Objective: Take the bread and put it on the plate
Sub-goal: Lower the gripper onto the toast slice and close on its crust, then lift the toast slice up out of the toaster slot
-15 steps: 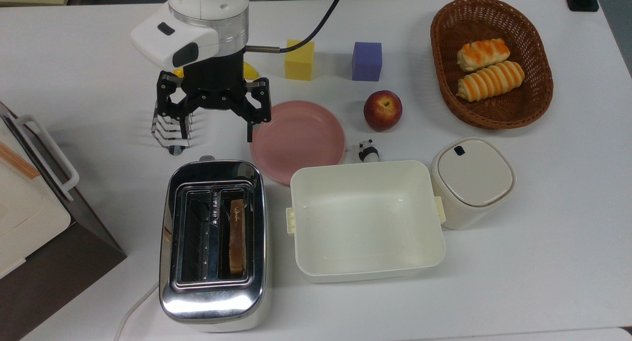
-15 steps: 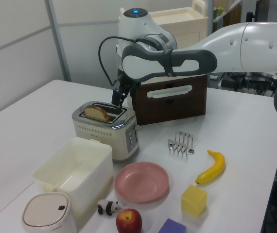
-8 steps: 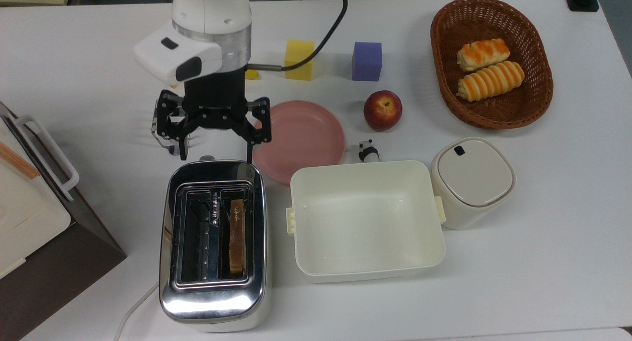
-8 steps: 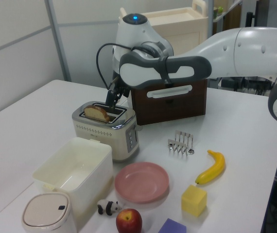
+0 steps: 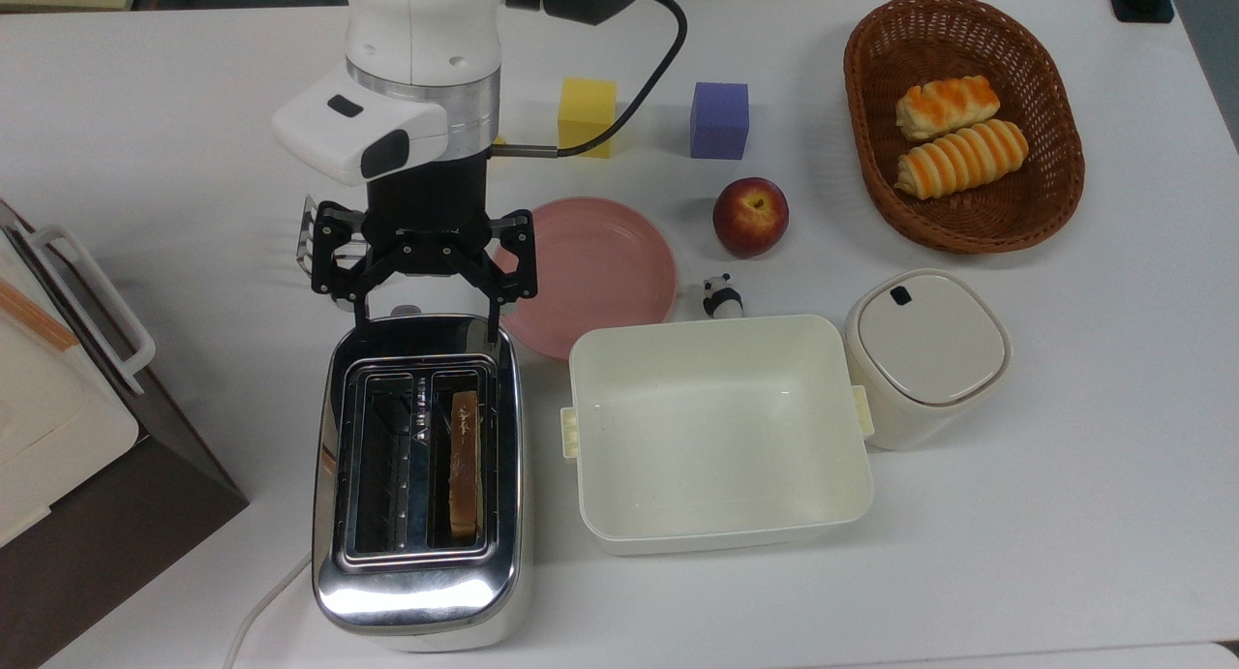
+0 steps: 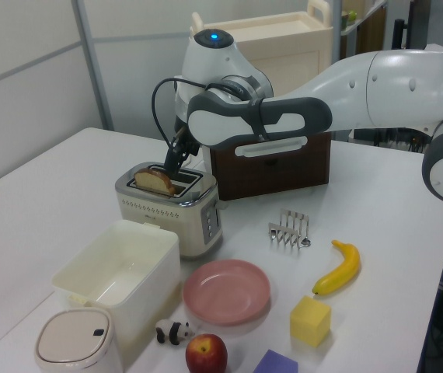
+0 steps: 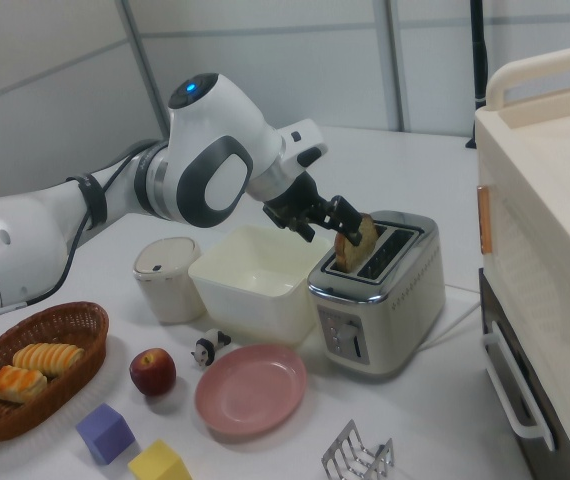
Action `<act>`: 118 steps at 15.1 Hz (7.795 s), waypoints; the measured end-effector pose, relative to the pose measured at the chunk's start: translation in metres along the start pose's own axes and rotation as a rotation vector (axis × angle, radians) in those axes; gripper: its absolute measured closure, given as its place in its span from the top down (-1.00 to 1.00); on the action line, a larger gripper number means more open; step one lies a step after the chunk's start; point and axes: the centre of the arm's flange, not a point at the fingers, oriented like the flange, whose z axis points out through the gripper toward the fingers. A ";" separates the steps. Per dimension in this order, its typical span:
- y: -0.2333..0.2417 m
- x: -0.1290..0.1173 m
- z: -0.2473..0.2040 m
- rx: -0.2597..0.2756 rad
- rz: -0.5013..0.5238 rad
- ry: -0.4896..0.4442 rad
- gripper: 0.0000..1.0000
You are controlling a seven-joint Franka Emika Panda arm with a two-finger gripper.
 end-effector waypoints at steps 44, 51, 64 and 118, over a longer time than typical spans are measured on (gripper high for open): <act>-0.011 0.003 0.043 -0.012 -0.072 0.041 0.57; -0.012 0.003 0.044 -0.012 -0.079 0.039 -0.86; -0.007 0.004 0.042 -0.017 -0.107 0.045 0.53; -0.005 -0.017 -0.123 0.079 -0.218 -0.090 -0.81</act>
